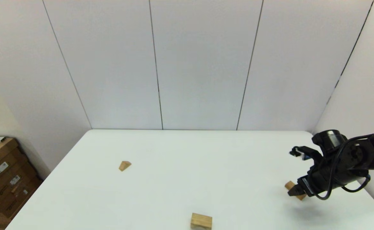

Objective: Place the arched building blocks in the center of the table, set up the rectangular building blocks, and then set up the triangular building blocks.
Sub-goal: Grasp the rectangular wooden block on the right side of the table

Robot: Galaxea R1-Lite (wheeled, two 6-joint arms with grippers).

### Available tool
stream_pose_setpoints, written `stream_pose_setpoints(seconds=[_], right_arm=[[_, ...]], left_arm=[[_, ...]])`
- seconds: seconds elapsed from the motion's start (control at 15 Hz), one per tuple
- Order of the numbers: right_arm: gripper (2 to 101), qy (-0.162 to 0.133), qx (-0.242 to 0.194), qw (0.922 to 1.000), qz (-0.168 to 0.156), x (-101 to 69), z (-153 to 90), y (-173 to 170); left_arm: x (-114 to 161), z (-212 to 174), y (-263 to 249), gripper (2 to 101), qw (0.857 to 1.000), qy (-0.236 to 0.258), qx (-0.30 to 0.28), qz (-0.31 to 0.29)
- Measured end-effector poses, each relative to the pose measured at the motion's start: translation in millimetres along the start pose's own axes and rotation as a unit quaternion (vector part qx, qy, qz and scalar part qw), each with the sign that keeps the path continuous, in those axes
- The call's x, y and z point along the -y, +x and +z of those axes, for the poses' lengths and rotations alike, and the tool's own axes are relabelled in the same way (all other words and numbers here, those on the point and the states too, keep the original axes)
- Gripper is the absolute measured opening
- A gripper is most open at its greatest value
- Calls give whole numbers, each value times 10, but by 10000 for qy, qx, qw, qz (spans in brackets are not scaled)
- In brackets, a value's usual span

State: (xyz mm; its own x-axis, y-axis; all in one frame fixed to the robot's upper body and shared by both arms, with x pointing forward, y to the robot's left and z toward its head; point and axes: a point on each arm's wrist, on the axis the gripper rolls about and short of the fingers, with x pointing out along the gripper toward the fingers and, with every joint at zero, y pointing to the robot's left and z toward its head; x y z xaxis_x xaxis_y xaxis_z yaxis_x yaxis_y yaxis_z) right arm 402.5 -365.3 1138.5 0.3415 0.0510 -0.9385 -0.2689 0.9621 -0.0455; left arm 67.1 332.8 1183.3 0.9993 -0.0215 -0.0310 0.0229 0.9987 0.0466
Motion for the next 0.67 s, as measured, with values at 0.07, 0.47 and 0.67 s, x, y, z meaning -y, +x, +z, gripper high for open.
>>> stream_pose_setpoints(seconds=[0.07, 0.47, 0.67], right_arm=[[980, -12, -10, 10000, -6, 39, 25, 50], [980, -86, -91, 9999, -9, 145, 79, 222], [980, -65, -185, 9998, 9, 166, 68, 305]], left_arm=[[0, 0, 0, 978, 10000, 0, -2, 2], [0, 0, 0, 978, 10000, 7, -1, 0], [0, 0, 0, 978, 10000, 7, -1, -1]])
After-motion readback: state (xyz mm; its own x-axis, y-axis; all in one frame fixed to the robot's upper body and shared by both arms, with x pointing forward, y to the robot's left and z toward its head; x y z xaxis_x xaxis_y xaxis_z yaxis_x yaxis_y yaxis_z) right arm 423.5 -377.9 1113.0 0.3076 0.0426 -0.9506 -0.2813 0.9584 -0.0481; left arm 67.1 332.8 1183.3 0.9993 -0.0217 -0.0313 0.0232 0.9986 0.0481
